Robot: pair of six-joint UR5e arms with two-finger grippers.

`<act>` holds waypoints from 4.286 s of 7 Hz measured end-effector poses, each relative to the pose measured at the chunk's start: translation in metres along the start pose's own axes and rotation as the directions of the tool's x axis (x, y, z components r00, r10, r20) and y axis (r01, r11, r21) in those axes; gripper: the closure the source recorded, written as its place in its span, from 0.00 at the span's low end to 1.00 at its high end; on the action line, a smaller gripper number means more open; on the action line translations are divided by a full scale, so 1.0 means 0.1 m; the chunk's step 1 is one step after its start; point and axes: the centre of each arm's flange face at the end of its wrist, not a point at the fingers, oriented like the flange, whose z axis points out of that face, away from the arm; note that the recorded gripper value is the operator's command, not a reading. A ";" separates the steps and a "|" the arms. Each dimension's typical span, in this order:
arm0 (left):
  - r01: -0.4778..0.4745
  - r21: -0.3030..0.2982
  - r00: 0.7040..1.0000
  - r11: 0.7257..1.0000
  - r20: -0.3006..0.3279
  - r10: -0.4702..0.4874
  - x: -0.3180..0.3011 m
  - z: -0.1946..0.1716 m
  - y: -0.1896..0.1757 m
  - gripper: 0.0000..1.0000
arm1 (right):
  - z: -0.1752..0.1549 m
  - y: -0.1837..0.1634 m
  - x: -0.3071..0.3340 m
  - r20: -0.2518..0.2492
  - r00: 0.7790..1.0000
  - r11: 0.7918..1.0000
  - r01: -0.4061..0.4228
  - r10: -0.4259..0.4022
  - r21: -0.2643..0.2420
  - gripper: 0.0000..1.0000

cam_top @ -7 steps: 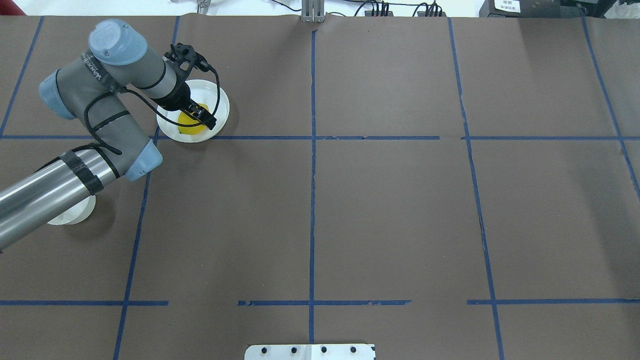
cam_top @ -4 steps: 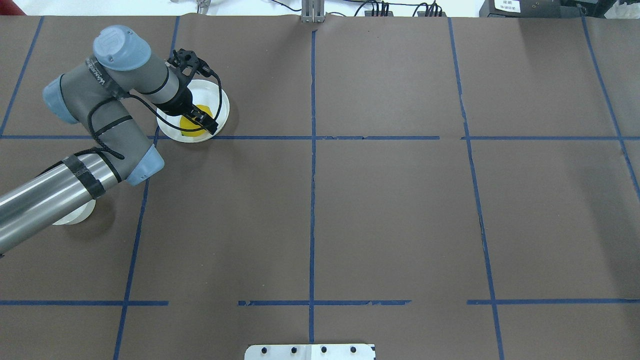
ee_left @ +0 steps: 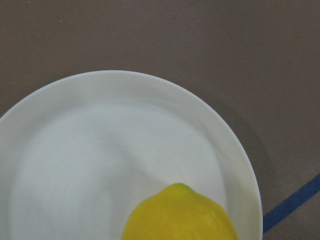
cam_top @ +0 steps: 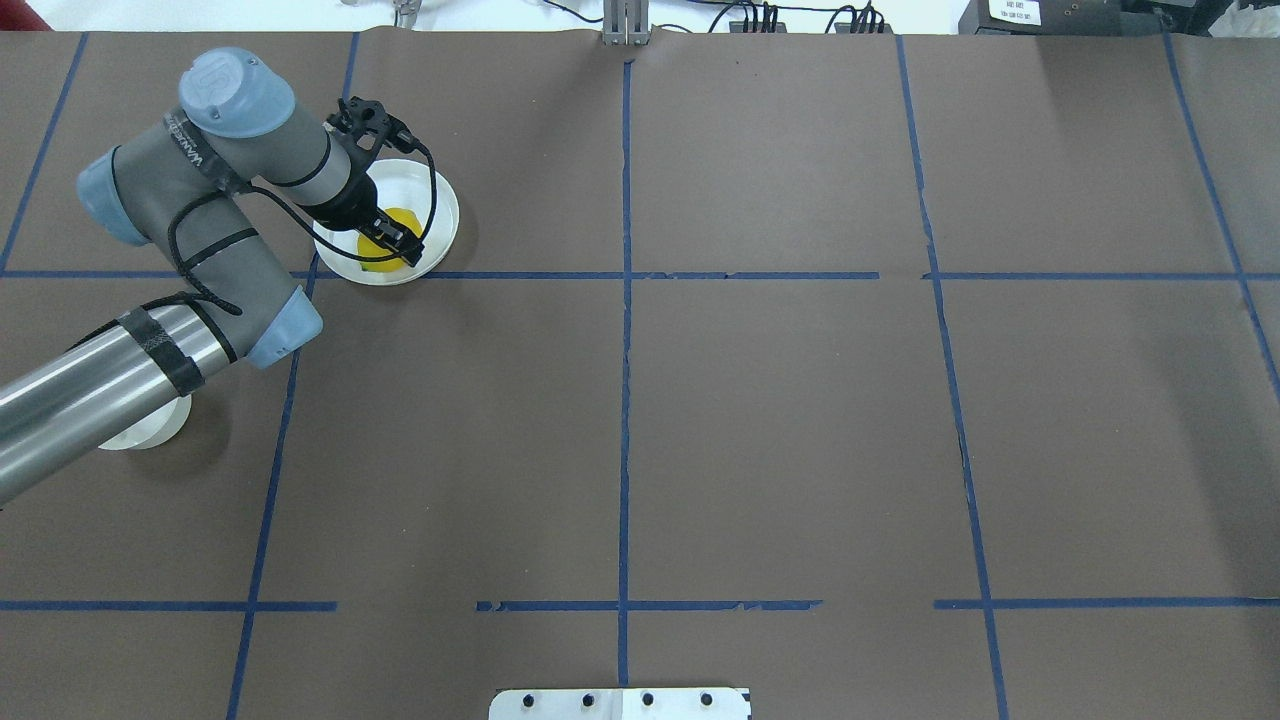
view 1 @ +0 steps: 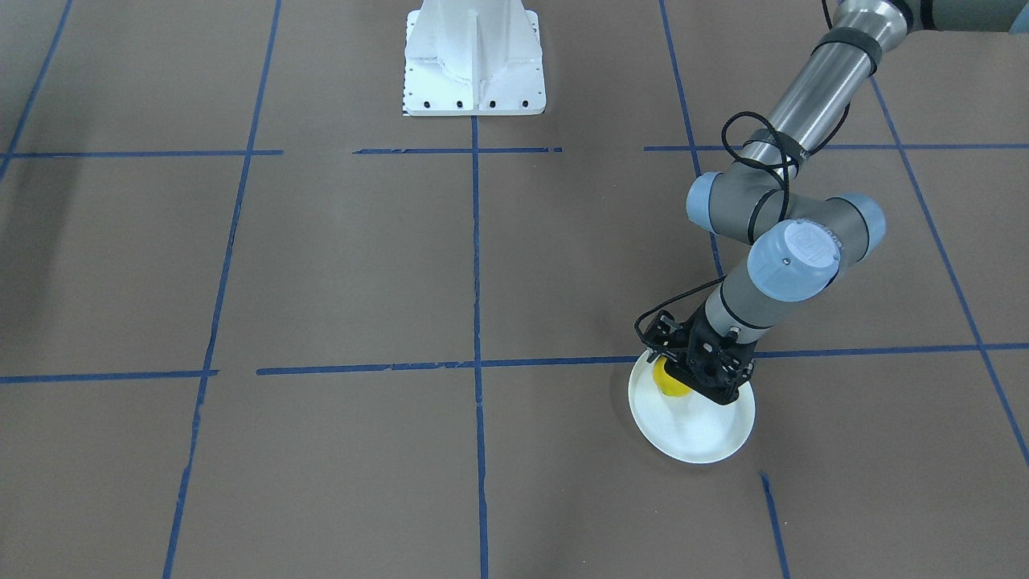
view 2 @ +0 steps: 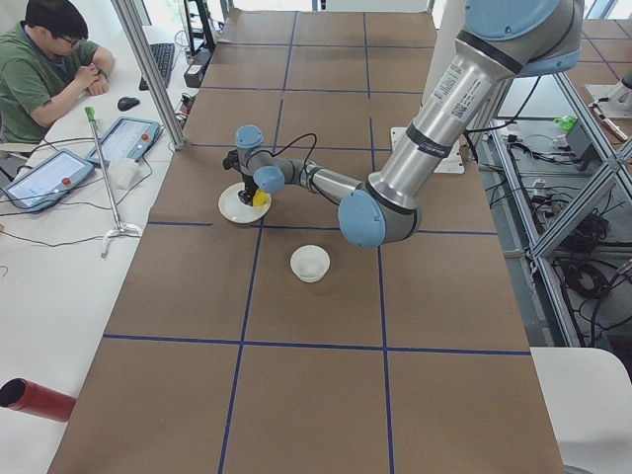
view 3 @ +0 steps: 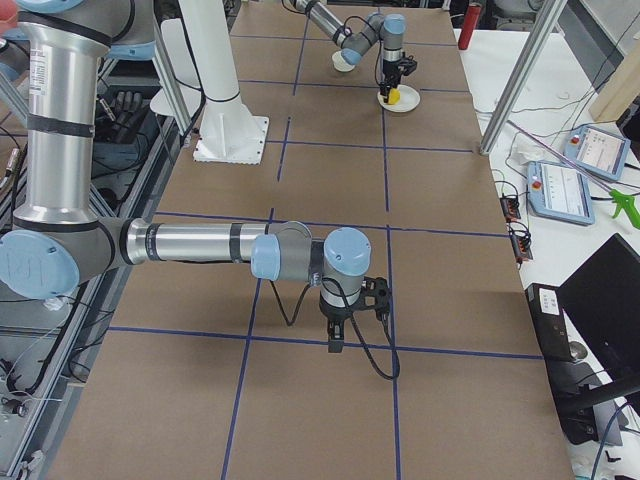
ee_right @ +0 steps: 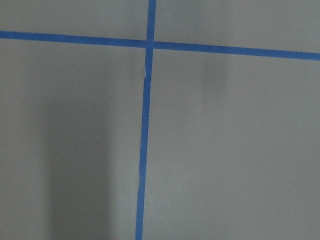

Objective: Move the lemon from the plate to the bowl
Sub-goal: 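Close the left gripper around the yellow lemon, then lift the lemon with the left gripper and carry it over the white bowl, then lower the lemon into the white bowl and open the left gripper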

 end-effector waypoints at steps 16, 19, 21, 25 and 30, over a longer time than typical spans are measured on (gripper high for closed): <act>0.569 0.020 0.818 0.822 0.083 -0.569 -0.91 -0.97 2.96 1.00 | 0.00 0.00 0.00 0.000 1.000 1.000 0.000 0.000 0.000 0.00; 0.560 -0.015 0.827 0.828 0.075 -0.557 -0.75 -0.83 2.99 1.00 | 0.00 0.00 0.00 0.000 1.000 1.000 0.000 0.000 -0.001 0.00; 0.557 -0.022 0.829 0.830 0.072 -0.554 -0.74 -0.81 2.97 1.00 | 0.00 0.00 0.00 0.000 1.000 1.000 0.000 0.000 -0.001 0.00; 0.522 -0.038 0.851 0.852 0.086 -0.518 -0.80 -0.72 2.97 0.74 | 0.00 0.00 0.00 0.000 1.000 1.000 0.000 0.000 0.000 0.00; 0.515 -0.042 0.856 0.856 0.088 -0.510 -0.88 -0.72 3.03 0.00 | 0.00 0.00 0.00 0.000 1.000 1.000 0.000 0.000 0.000 0.00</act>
